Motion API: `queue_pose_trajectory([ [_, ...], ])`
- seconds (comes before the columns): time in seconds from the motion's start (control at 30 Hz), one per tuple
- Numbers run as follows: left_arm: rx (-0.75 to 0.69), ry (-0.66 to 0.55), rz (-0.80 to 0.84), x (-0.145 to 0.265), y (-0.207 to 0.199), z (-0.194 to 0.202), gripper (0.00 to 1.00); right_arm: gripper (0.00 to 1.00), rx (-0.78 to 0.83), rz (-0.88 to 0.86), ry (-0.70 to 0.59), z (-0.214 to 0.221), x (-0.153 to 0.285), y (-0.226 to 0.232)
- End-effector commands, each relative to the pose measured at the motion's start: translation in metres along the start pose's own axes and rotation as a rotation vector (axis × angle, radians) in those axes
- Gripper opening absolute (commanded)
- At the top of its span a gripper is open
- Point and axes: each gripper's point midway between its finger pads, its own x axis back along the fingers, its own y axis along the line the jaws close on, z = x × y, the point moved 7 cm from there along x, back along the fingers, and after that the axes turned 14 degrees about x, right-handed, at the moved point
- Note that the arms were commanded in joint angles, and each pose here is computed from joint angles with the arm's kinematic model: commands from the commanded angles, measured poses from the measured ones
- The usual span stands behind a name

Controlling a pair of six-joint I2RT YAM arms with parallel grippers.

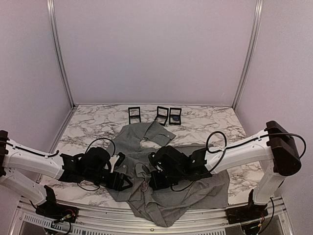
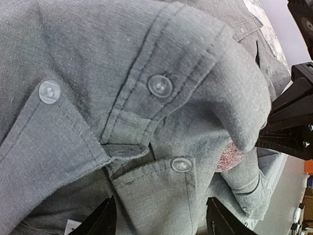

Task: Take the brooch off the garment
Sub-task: Pick up the flattened clothing from the center of the board, then pick up the brooch from the flattened clothing.

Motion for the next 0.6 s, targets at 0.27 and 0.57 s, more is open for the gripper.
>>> queue_pose_trajectory([
  [0.27, 0.065, 0.065, -0.038, -0.008, 0.016, 0.015, 0.2, 0.0, 0.066, -0.005, -0.078, -0.037, 0.006, 0.018],
  [0.57, 0.096, -0.097, -0.178, 0.016, 0.039, -0.01, 0.0, 0.0, 0.104, -0.024, -0.057, -0.042, 0.005, 0.02],
])
